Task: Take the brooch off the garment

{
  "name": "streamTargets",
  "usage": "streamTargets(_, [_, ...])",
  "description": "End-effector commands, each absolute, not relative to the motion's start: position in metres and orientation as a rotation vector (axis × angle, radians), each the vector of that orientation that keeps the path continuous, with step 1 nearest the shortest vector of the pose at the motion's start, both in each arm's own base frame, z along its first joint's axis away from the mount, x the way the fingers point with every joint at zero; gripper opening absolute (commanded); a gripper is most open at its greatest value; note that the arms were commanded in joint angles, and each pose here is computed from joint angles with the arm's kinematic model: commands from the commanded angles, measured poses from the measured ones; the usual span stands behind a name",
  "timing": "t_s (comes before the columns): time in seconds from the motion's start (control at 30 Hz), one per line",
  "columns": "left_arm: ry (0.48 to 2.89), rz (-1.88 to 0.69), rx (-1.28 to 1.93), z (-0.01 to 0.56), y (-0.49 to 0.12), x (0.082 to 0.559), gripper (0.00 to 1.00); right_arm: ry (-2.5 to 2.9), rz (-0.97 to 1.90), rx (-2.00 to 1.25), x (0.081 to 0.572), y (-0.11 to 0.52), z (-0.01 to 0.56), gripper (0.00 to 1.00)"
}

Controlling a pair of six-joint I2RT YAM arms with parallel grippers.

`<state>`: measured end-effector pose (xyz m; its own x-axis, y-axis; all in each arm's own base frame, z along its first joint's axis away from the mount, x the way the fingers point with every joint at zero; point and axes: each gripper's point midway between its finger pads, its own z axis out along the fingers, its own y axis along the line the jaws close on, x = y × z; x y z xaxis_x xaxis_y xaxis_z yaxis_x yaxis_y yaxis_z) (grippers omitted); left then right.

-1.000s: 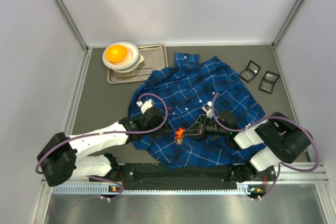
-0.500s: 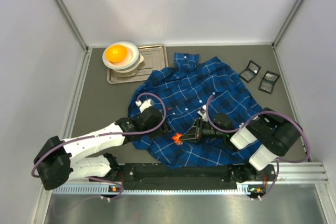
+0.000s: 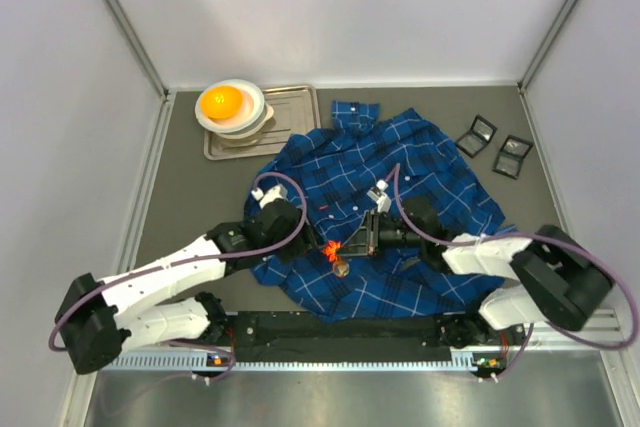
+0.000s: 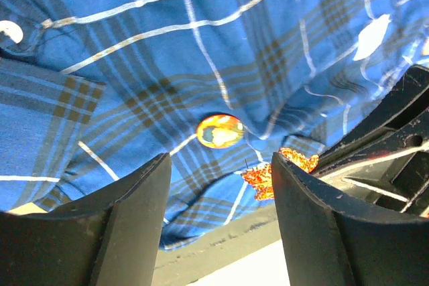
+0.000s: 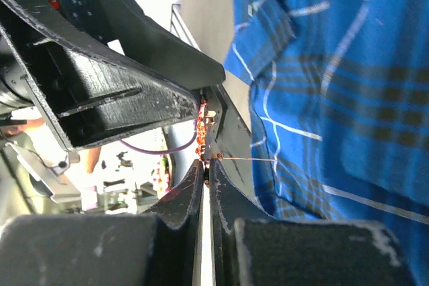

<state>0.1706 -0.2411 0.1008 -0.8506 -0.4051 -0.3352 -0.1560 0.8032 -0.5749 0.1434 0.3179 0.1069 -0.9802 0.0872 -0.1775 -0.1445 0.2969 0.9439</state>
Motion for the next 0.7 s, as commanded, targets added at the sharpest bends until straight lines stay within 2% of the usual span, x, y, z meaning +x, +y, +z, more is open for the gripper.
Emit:
streamTargets(0.0, [2.458, -0.917, -0.304, 0.161, -0.254, 0.171, 0.66, 2.370, 1.647, -0.206, 0.147, 0.314, 0.121, 0.00])
streamTargets(0.23, [2.145, -0.881, 0.071, 0.207, -0.232, 0.181, 0.62, 2.365, 1.830, -0.109, 0.130, 0.313, 0.160, 0.00])
streamTargets(0.4, [1.743, -1.095, 0.452, 0.252, -0.257, 0.160, 0.61, 2.384, 1.917, -0.023, 0.121, 0.303, 0.182, 0.00])
streamTargets(0.5, [1.636, -1.143, 0.652, 0.255, -0.274, 0.147, 0.57, 2.350, 1.952, 0.015, 0.121, 0.294, 0.200, 0.00])
streamTargets(0.6, [1.552, -1.078, 0.825, 0.257, -0.289, 0.145, 0.52, 2.350, 1.986, 0.066, 0.120, 0.285, 0.210, 0.00])
streamTargets(0.67, [1.463, -0.978, 0.937, 0.256, -0.293, 0.149, 0.55, 2.349, 2.008, 0.072, 0.118, 0.281, 0.214, 0.00])
